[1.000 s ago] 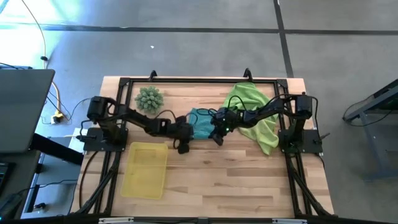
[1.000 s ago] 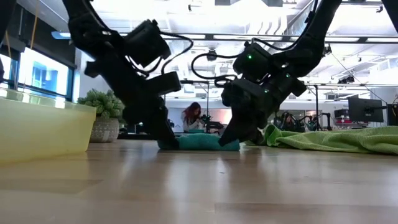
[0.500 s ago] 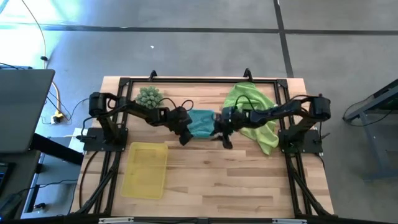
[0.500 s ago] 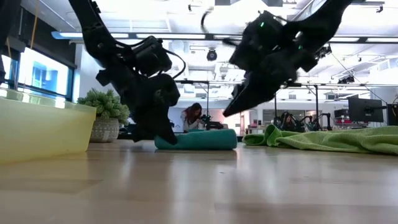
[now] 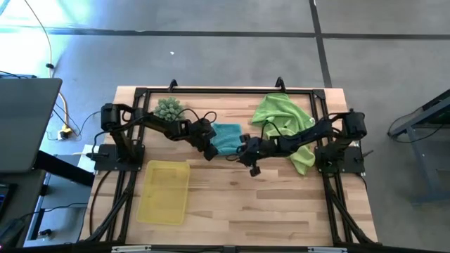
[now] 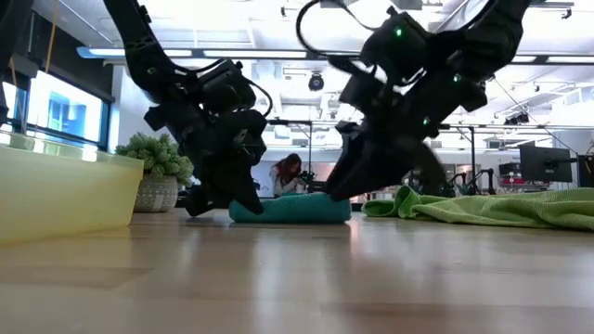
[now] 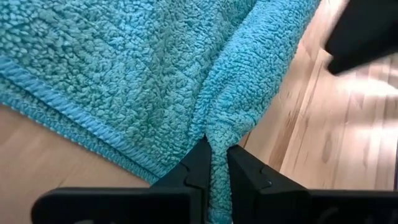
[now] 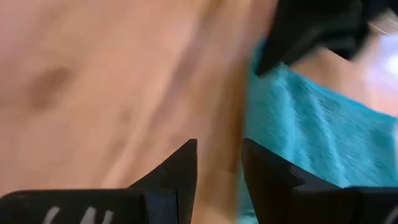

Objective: Roll microfiber towels into tight, uniform cylinder then place into a basket
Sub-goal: Roll the blue towel

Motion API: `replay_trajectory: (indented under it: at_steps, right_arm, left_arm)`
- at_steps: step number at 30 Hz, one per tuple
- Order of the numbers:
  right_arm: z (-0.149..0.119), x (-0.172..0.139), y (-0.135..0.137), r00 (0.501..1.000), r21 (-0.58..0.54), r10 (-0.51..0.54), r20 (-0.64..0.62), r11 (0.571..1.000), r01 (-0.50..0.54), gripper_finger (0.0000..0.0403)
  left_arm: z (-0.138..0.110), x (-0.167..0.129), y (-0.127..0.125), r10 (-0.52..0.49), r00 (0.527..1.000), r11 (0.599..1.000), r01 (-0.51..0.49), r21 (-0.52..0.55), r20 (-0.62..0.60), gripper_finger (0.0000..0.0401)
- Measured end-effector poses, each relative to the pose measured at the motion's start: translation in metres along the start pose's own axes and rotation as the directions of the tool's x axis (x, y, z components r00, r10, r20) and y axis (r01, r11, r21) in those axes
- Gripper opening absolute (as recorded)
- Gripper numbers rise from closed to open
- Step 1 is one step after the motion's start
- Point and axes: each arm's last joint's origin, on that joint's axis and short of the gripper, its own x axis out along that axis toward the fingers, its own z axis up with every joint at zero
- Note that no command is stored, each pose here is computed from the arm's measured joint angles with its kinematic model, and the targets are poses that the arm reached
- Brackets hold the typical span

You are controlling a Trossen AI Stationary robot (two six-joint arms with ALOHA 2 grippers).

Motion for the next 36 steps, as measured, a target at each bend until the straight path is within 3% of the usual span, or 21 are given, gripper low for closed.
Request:
replay_trajectory:
  at_steps: [5, 12, 18, 25, 30, 36]
  right_arm:
    - [-0.005, 0.007, -0.002, 0.992, -0.002, -0.111, -0.052, 0.994, 0.111, 0.0119]
    - [-0.005, 0.01, -0.002, 0.992, -0.007, -0.117, -0.038, 0.993, 0.117, 0.0123]
    - [-0.007, 0.01, -0.004, 0.992, 0.009, -0.118, -0.044, 0.993, 0.119, 0.0167]
    - [-0.016, 0.011, -0.014, 0.991, 0.144, -0.109, -0.077, 0.982, 0.119, 0.0195]
    - [-0.026, 0.017, -0.015, 0.992, 0.272, -0.058, -0.111, 0.958, 0.086, 0.0167]
    - [-0.032, 0.021, -0.011, 0.989, 0.357, -0.02, -0.15, 0.931, 0.073, 0.0095]
  left_arm:
    - [0.0, 0.0, 0.0, -0.002, 1.0, 1.0, 0.002, -0.001, 0.003, 0.003]
    - [0.0, 0.0, 0.0, 0.0, 1.0, 1.0, 0.0, 0.001, 0.006, 0.003]
    - [0.0, 0.0, 0.0, -0.001, 1.0, 1.0, 0.001, 0.002, 0.01, 0.0031]
    - [0.001, 0.0, -0.001, -0.004, 1.0, 1.0, 0.004, 0.016, 0.02, 0.0031]
    - [0.004, 0.001, -0.002, -0.014, 0.998, 0.999, 0.012, 0.04, 0.059, 0.0031]
    - [0.006, 0.0, -0.002, 0.007, 0.995, 0.996, -0.016, 0.09, 0.096, 0.0049]
